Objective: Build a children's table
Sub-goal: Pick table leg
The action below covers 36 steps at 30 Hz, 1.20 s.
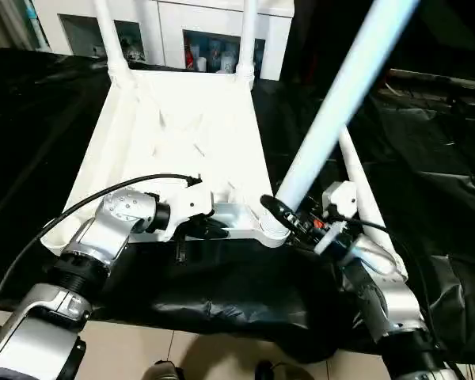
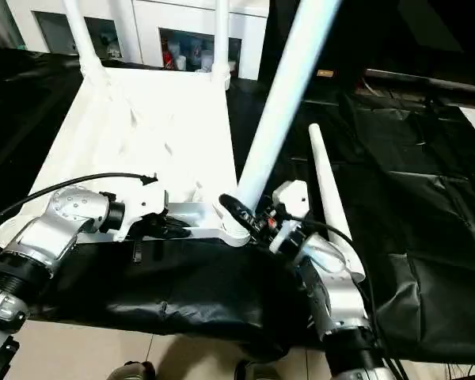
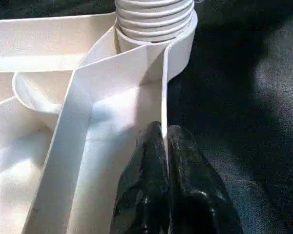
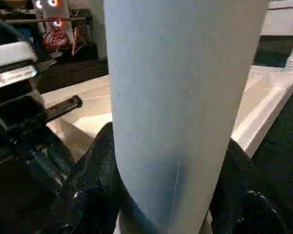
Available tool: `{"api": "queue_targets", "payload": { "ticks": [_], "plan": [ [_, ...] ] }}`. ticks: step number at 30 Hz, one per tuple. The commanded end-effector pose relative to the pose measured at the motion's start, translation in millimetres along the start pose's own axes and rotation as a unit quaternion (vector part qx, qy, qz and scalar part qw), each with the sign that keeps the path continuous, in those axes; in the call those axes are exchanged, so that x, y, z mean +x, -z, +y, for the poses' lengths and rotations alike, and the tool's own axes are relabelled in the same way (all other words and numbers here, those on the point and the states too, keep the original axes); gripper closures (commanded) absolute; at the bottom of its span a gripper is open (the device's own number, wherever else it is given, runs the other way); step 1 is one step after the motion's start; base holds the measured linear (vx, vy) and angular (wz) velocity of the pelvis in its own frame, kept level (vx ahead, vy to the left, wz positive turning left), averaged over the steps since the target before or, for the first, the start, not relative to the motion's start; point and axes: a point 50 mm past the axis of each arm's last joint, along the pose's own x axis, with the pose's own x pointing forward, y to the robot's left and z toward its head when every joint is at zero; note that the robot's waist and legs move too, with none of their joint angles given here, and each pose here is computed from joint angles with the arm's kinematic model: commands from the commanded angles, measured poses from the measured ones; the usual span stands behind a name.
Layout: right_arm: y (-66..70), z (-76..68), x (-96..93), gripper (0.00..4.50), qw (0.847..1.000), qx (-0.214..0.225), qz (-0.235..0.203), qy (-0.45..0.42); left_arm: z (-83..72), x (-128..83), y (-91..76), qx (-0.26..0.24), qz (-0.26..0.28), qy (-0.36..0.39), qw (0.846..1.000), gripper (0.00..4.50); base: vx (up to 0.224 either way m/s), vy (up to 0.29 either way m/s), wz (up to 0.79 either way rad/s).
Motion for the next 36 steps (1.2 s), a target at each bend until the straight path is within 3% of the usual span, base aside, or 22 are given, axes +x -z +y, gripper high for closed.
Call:
{"api": "queue_targets", "payload": {
  "ticks": [1, 6, 11, 16, 26, 36],
  "plan": [
    [34.2, 3.5, -19.5, 2.64, 0.996, 0.028, 0.087, 0.006, 1.3, 0, 0.2, -0.011, -0.015, -0.023, 1.000, 4.50, 0.000, 0.000, 0.00],
    [35.5, 2.2, -22.2, 2.64, 0.995, 0.031, 0.094, 0.005, 1.6, 0, -1.0, -0.011, -0.016, -0.019, 1.000, 4.50, 0.000, 0.000, 0.00],
    [37.3, -0.7, -21.6, 2.64, 0.992, 0.060, 0.112, 0.000, 0.4, -1, -0.2, -0.010, -0.013, -0.012, 1.000, 4.50, 0.000, 0.000, 0.00],
    [42.0, -1.5, -20.6, 2.64, 0.981, 0.093, 0.163, -0.044, -3.4, -3, 1.4, -0.011, -0.011, 0.003, 1.000, 4.50, 0.000, 0.000, 0.00],
    [42.7, 1.1, -14.2, 2.64, 0.962, 0.059, 0.229, -0.137, -6.6, -9, 3.7, -0.007, 0.002, 0.030, 1.000, 4.50, 0.000, 0.000, 0.00],
    [38.0, -2.9, -5.2, 2.64, 0.952, 0.036, 0.250, -0.173, -7.9, -9, 0.7, -0.006, -0.001, 0.031, 1.000, 4.50, 0.000, 0.000, 0.00]
  ]
}}
